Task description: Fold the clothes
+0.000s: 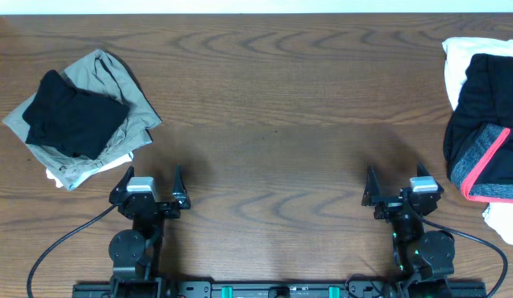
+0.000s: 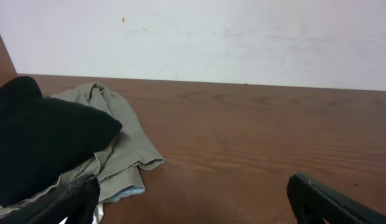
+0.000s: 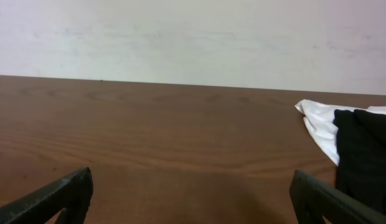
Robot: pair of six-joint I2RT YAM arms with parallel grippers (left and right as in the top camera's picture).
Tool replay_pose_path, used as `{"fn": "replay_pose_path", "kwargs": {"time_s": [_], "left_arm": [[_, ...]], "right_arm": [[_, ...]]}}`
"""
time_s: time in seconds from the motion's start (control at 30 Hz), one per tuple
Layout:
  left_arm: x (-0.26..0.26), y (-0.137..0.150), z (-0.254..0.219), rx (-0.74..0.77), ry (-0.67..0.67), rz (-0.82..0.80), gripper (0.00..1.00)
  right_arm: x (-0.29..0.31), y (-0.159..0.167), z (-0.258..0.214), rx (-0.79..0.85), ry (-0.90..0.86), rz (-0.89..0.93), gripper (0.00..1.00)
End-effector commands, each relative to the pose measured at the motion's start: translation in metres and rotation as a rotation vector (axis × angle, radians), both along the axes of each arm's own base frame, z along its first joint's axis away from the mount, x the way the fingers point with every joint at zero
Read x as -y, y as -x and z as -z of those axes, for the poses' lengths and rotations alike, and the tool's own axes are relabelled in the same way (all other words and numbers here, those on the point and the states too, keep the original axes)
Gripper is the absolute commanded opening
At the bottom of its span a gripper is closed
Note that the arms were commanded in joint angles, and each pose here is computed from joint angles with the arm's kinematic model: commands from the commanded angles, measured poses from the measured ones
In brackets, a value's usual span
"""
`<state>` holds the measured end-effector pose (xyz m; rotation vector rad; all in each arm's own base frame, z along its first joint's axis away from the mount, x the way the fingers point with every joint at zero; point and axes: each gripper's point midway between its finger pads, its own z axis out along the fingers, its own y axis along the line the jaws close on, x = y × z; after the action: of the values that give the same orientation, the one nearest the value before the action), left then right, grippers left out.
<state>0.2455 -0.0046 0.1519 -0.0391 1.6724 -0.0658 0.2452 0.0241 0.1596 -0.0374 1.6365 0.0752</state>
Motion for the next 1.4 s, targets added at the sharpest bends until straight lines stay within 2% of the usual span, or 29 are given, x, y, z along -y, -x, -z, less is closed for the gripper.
{"fn": "replay_pose_path", "kwargs": {"time_s": [0.0,0.8,1.0,1.1,1.37], "left_arm": [[0.001,0.001,0.012,-0.04,-0.007,0.003,0.98],[0.001,0.001,0.014,-0.046,-0.007,0.003,0.98],[0.001,0.001,0.014,-0.049,-0.007,0.003,0.98],[0.001,0.001,0.015,-0.05,-0.006,0.004,0.98],[0.009,0.003,0.007,-0.054,0.215,0.027,0.98]], "right_arm": [[0.003,0.0,0.001,-0.001,0.019,0.013,0.99],[-0.003,0.0,0.003,-0.006,0.016,-0.023,0.99],[-0.008,0.001,0.004,-0.024,-0.107,-0.046,0.99],[-0.009,0.001,0.004,-0.026,-0.112,-0.048,0.99],[-0.007,0.004,0.005,-0.098,-0.102,-0.036,0.99]]}}
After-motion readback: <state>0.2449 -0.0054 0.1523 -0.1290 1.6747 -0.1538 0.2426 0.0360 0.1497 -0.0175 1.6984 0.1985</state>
